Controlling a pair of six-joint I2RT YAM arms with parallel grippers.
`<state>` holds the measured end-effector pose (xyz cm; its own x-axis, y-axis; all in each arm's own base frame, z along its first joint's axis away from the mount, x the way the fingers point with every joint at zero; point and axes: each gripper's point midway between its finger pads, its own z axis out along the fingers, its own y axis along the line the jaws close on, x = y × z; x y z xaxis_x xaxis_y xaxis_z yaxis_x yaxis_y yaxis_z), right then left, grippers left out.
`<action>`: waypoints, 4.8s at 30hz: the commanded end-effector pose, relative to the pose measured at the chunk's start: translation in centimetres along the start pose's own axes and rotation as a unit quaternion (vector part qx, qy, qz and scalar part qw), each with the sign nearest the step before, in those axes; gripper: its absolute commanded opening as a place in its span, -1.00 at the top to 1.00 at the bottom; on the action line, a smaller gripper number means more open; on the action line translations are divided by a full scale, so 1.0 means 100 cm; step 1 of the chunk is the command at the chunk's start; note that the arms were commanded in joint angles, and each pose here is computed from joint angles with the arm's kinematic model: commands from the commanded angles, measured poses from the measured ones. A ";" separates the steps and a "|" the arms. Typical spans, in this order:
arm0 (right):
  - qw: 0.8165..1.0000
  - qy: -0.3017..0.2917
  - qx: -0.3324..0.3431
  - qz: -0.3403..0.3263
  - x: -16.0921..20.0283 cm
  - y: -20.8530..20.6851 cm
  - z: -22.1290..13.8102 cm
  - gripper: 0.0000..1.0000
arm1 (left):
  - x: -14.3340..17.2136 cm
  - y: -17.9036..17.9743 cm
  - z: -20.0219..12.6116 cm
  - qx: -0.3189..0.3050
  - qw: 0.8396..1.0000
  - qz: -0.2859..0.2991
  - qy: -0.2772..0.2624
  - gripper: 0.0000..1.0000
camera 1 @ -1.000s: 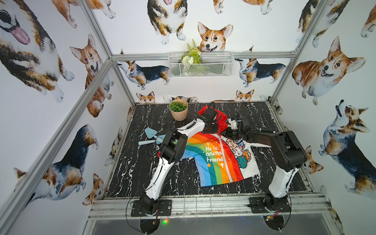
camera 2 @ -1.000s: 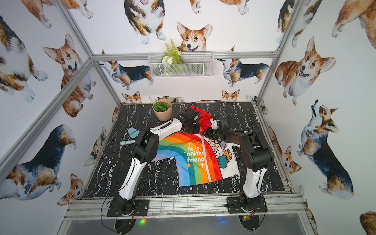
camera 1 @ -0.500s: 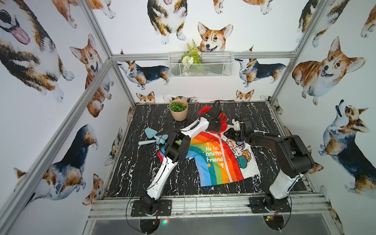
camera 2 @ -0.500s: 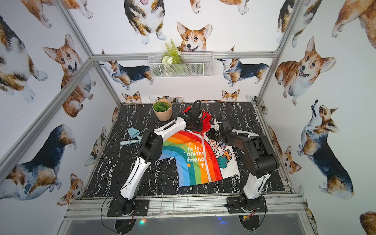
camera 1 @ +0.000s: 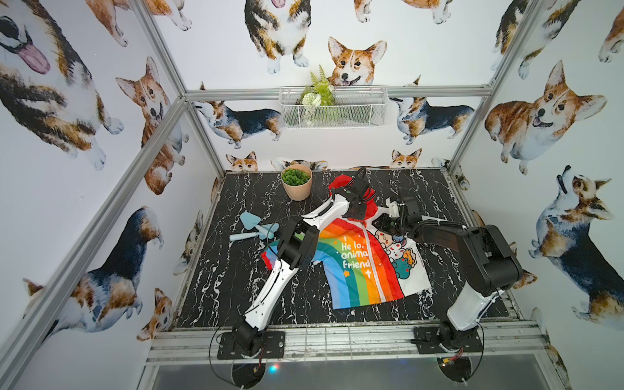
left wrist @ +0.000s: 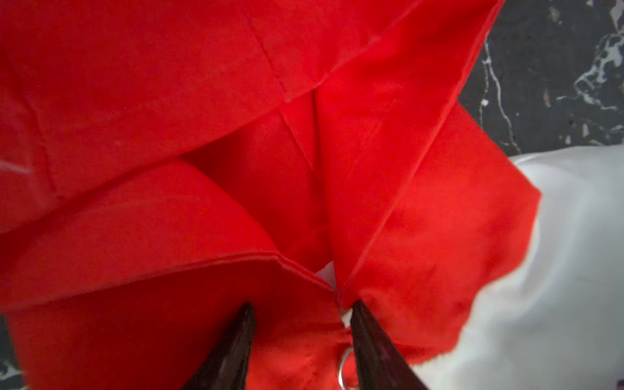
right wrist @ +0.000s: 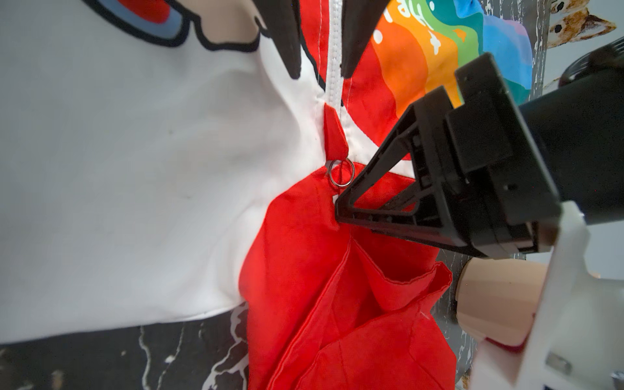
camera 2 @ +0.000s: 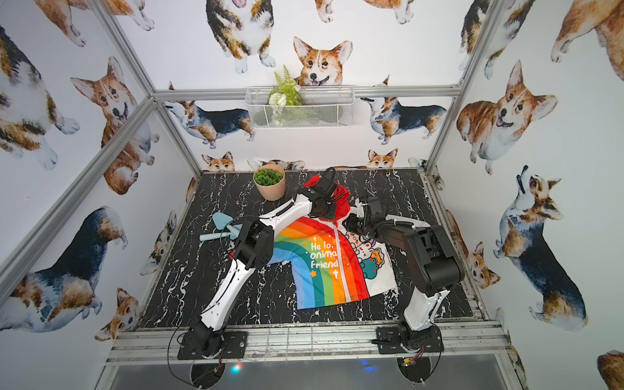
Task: Unzip the jacket
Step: Flatten out the jacket at the center of the board, then unzip the zipper on the jacket.
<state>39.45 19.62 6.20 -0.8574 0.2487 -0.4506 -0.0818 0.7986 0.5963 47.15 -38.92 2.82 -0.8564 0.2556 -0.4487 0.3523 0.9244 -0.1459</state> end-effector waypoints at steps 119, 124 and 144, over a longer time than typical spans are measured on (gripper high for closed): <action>0.993 0.052 0.049 -0.092 0.008 0.030 0.036 1.00 | 0.012 -0.006 -0.039 0.209 0.973 -0.098 0.008 1.00; 0.993 0.065 0.027 -0.097 0.018 0.035 0.032 1.00 | 0.011 -0.002 -0.039 0.208 0.973 -0.101 0.006 1.00; 0.983 0.060 -0.045 -0.165 0.032 0.054 0.015 1.00 | 0.005 -0.004 -0.046 0.238 0.967 -0.093 -0.009 1.00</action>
<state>37.14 25.07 5.95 -0.8654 -0.0462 -0.4989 -0.3295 0.8026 0.4973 43.86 -37.40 4.83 -0.9425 0.0974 -0.3197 0.2798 0.7533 -0.5952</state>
